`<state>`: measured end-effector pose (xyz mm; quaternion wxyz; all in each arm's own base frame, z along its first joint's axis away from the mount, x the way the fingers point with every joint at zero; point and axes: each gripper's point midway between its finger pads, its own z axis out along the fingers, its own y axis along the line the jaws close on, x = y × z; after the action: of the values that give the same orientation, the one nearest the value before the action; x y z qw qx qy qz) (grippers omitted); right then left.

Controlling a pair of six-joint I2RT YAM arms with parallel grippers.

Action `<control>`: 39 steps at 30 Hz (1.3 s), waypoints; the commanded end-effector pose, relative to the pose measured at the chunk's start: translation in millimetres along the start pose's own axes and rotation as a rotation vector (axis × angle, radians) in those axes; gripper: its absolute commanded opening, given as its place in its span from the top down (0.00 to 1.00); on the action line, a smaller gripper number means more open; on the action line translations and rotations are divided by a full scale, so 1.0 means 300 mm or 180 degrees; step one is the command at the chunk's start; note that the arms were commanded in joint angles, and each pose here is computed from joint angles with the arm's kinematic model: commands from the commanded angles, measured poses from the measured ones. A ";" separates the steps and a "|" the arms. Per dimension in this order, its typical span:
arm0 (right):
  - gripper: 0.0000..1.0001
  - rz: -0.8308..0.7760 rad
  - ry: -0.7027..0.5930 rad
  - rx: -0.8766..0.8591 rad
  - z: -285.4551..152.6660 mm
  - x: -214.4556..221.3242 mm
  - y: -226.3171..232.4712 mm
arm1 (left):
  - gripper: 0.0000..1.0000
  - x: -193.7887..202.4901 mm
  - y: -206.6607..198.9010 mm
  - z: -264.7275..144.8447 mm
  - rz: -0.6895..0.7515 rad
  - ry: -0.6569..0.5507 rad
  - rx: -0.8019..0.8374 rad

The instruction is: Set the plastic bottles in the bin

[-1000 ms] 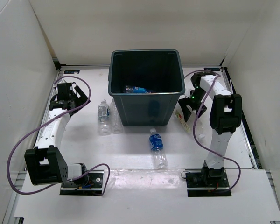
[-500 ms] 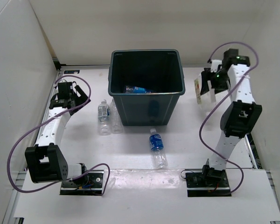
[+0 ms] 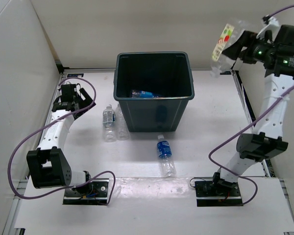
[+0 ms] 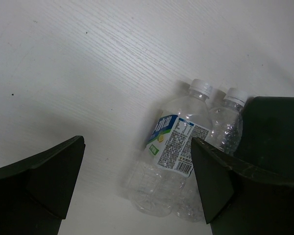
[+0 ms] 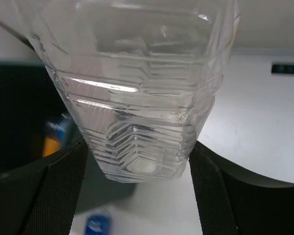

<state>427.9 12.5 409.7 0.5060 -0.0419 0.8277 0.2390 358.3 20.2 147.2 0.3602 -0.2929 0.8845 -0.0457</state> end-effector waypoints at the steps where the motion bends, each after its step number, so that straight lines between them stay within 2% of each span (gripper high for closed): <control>1: 1.00 0.0186 -0.0744 -0.0636 -0.095 -0.214 0.190 | 0.00 -0.060 -0.026 -0.029 -0.0043 -0.0124 0.0040; 2: 1.00 -0.0066 -0.1053 -0.0754 -0.130 -0.293 0.241 | 0.00 -0.068 -0.025 -0.030 -0.0053 -0.0127 0.0007; 6: 1.00 -0.0277 -0.1378 -0.1165 -0.188 -0.373 0.419 | 0.00 -0.066 -0.034 -0.031 0.0042 -0.0063 0.0038; 8: 1.00 -0.0450 -0.1318 -0.1511 -0.198 -0.351 0.527 | 0.00 -0.075 -0.046 -0.033 0.0059 -0.0103 0.0114; 11: 1.00 -0.0722 -0.1058 -0.1878 -0.173 -0.266 0.598 | 0.00 -0.082 -0.056 -0.037 0.0056 -0.0137 0.0162; 12: 0.89 -0.0699 -0.0849 -0.2028 -0.161 -0.203 0.653 | 0.00 -0.088 -0.059 -0.042 0.0059 -0.0156 0.0178; 14: 0.81 -0.0792 -0.0656 -0.2104 -0.123 -0.118 0.684 | 0.00 -0.093 -0.045 -0.043 -0.0009 -0.0092 0.0121; 17: 0.71 -0.1096 -0.0595 -0.2259 -0.155 -0.030 0.763 | 0.00 -0.104 -0.038 -0.052 -0.0067 0.0060 0.0208; 20: 0.29 -0.1902 -0.0588 -0.2205 -0.151 0.066 0.811 | 0.00 -0.103 -0.016 -0.047 -0.0152 0.0157 0.0235; 21: 0.14 -0.1961 -0.0589 -0.2040 -0.143 0.070 0.805 | 0.00 -0.120 -0.004 -0.060 -0.0160 0.0111 0.0192; 22: 0.10 -0.1982 -0.0603 -0.1962 -0.148 0.071 0.820 | 0.00 -0.127 0.024 -0.074 -0.0219 0.0078 0.0085; 23: 0.10 -0.1759 -0.0565 -0.1910 -0.142 0.064 0.814 | 0.00 -0.150 0.054 -0.080 -0.0326 -0.0015 -0.0029; 25: 0.10 -0.1572 -0.0737 -0.1497 -0.112 -0.016 0.737 | 0.00 -0.175 0.097 -0.093 -0.0505 -0.0122 0.0005; 26: 0.10 -0.1450 -0.0754 -0.1430 -0.116 -0.031 0.725 | 0.00 -0.187 0.055 -0.098 -0.0561 -0.0115 0.0278; 28: 0.10 -0.1377 -0.0845 -0.1219 -0.115 -0.066 0.683 | 0.00 -0.209 0.046 -0.108 -0.0576 -0.0157 0.0417; 31: 0.10 -0.1458 -0.0917 -0.1107 -0.129 -0.080 0.671 | 0.00 -0.245 0.024 -0.165 -0.0351 -0.0392 0.0323; 33: 0.10 -0.1497 -0.0906 -0.1083 -0.124 -0.067 0.673 | 0.00 -0.251 -0.037 -0.175 -0.0132 -0.0562 0.0521; 35: 0.10 -0.1499 -0.0911 -0.1139 -0.125 -0.061 0.683 | 0.00 -0.215 -0.073 -0.151 0.0056 -0.0448 0.0669; 39: 0.10 -0.1371 -0.0808 -0.1232 -0.116 -0.026 0.694 | 0.00 -0.072 -0.191 -0.100 0.0219 0.0168 0.1124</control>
<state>345.7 178.5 487.7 0.6077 -0.2830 0.6873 0.2796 376.4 13.3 212.0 0.4144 -0.2448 0.8655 -0.1386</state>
